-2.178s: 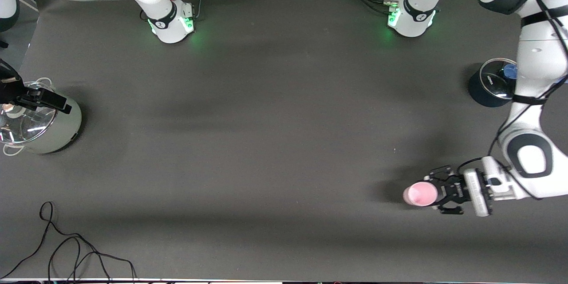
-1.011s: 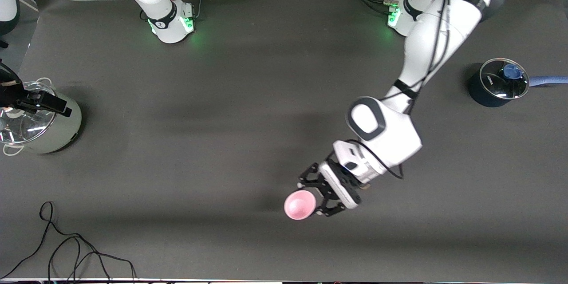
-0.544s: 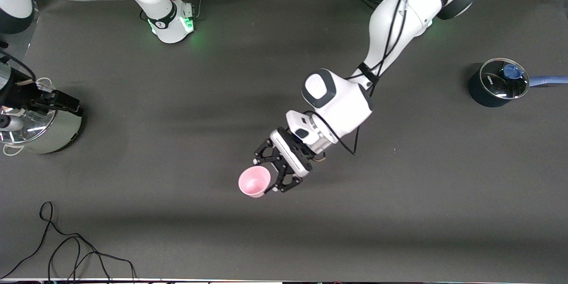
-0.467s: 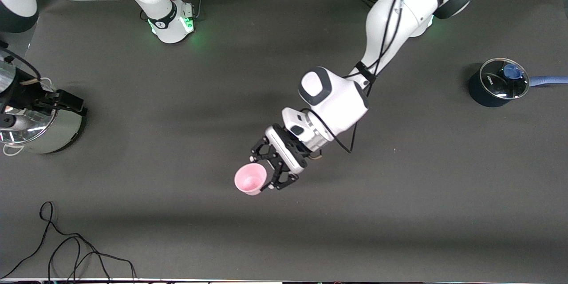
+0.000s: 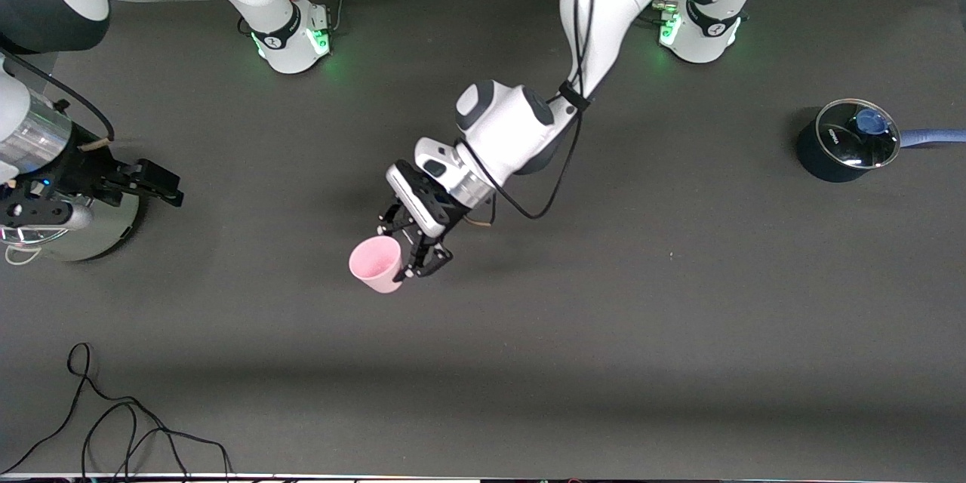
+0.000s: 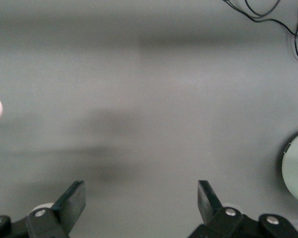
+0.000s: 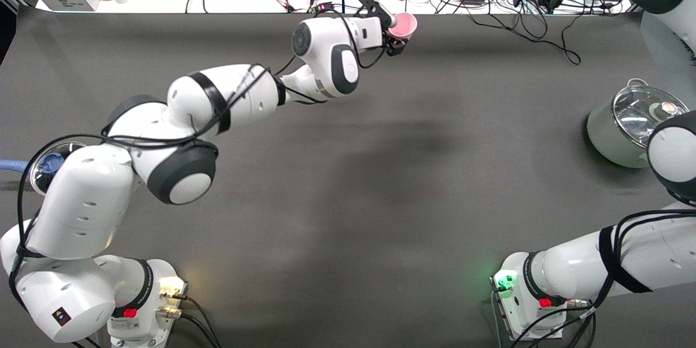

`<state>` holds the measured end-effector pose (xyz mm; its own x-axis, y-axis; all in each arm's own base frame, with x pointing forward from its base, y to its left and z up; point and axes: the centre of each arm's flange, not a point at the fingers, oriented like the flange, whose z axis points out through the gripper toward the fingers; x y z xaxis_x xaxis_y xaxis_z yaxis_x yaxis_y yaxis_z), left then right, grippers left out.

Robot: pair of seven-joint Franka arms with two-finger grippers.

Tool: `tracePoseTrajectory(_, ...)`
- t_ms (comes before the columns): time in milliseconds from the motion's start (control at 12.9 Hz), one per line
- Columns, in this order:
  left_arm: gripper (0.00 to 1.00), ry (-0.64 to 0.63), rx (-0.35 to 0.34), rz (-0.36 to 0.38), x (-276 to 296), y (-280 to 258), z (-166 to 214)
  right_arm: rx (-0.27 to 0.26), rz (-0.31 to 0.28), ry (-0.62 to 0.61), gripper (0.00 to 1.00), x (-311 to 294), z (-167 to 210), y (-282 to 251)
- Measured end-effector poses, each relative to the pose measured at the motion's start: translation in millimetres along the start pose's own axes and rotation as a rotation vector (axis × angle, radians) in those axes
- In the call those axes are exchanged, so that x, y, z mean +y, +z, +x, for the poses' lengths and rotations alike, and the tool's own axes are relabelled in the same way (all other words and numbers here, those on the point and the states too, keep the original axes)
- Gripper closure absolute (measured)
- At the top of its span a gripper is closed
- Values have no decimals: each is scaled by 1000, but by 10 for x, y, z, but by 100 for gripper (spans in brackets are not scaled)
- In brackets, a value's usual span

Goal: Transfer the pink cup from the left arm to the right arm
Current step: 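Carry the pink cup with the left gripper while the right gripper approaches, then close the right gripper on the pink cup beside the left gripper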

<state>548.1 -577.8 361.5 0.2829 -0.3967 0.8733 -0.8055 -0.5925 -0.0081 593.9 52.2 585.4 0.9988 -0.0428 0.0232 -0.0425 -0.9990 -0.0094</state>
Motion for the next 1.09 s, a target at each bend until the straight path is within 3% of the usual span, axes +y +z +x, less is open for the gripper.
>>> tracePoseTrajectory(622, 30, -2, 15, -10, 207, -9, 93, -9, -1, -64, 0, -628, 43, 117)
tracePoseTrajectory(1089, 30, -5, 15, -8, 197, -10, 94, 13, 9, 39, 0, -1517, -108, 207)
